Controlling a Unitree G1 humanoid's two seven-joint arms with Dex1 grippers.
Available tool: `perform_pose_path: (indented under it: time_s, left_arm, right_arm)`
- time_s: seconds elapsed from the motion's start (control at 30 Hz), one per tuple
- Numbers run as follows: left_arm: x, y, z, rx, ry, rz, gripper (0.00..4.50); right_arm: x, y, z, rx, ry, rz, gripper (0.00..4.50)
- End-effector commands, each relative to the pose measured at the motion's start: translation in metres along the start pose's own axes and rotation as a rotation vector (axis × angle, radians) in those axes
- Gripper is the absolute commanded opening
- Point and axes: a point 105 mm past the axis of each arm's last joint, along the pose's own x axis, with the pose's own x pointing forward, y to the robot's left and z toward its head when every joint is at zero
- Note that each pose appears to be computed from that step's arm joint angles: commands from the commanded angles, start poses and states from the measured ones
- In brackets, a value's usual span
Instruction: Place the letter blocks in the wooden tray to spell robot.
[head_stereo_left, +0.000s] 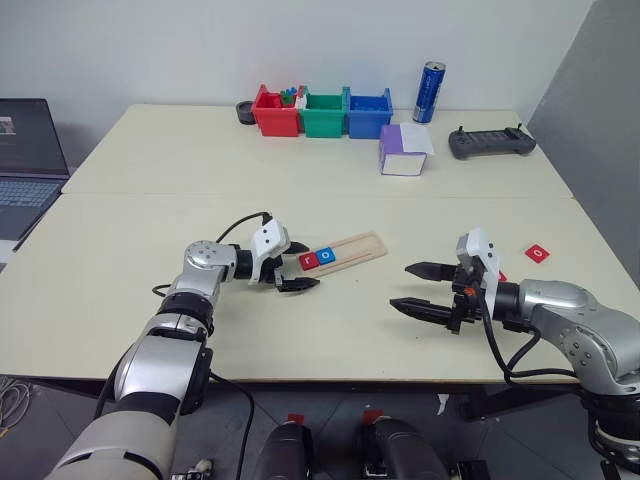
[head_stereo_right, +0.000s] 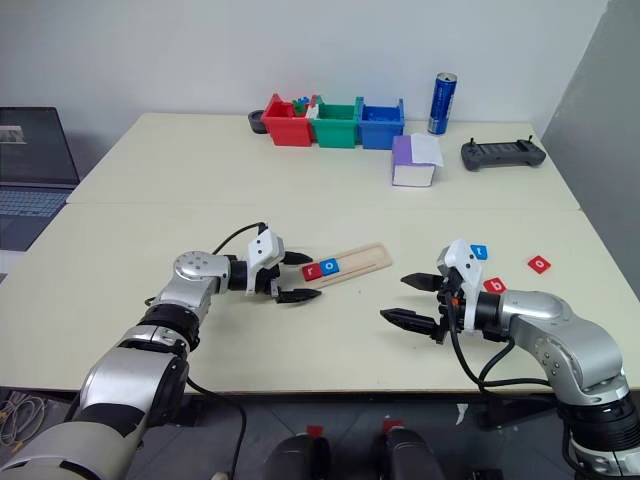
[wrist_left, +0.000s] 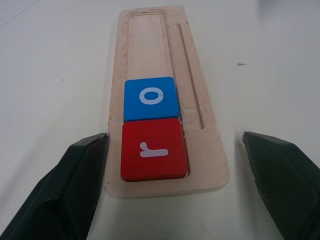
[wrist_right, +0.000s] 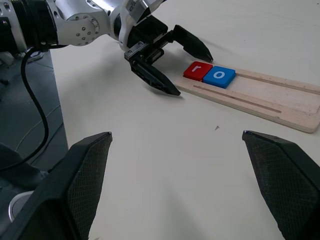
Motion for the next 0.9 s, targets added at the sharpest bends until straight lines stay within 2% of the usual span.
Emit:
perform_pose_path:
  time_s: [0.03,0.13,0.23,0.37,0.9]
  left_arm:
    - [0.002,-0.002,-0.011,0.025,0.079,-0.002,4.50]
    - [0.002,-0.002,-0.012,0.034,0.086,0.006,4.50]
    - [0.004,-0.001,-0.011,0.038,0.083,0.012,3.87]
    - [0.006,0.000,-0.010,0.043,0.078,0.021,2.77]
    - [-0.001,0.010,0.011,0.058,-0.013,0.056,2.72]
  right_arm:
    - [-0.003,0.004,0.011,-0.057,-0.025,-0.002,4.45]
    - [-0.003,0.004,0.011,-0.065,-0.020,-0.007,4.45]
    - [-0.003,0.005,0.012,-0.068,-0.022,-0.009,4.50]
    - [-0.003,0.005,0.013,-0.071,-0.019,-0.009,4.50]
    - [-0.001,0.004,0.012,-0.076,-0.007,0.000,4.50]
